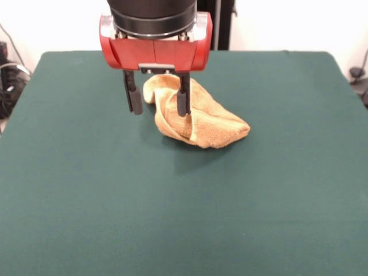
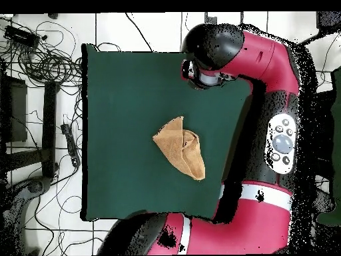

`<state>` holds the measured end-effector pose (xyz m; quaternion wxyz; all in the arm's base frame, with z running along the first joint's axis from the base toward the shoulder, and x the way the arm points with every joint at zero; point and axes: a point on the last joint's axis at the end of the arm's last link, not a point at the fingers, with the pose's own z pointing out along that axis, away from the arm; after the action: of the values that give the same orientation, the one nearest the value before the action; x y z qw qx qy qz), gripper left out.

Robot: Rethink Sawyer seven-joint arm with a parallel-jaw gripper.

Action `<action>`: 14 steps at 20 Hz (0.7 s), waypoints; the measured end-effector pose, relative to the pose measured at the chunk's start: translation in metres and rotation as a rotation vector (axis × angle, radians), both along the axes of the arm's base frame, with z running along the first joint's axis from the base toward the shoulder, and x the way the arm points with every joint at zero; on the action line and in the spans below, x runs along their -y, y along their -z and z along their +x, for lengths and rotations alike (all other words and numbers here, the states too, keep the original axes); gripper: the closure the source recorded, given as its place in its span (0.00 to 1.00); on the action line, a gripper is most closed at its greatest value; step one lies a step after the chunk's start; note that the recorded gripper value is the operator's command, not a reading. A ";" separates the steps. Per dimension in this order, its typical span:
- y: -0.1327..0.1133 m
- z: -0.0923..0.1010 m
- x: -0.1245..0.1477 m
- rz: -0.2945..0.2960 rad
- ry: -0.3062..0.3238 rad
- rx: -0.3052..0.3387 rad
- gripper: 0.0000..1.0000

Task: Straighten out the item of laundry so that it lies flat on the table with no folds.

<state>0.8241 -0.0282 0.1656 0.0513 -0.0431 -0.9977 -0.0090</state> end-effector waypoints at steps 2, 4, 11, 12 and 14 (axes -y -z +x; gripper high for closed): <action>0.003 0.001 0.000 0.001 -0.001 -0.004 0.00; 0.005 0.001 0.000 0.001 -0.001 -0.007 0.00; 0.005 0.004 0.000 0.000 -0.002 -0.002 0.00; 0.005 0.004 0.000 0.000 -0.002 -0.001 0.00; 0.004 0.004 0.000 0.000 -0.002 0.000 0.00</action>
<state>0.8286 -0.0286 0.1615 0.0514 -0.0422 -0.9977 -0.0089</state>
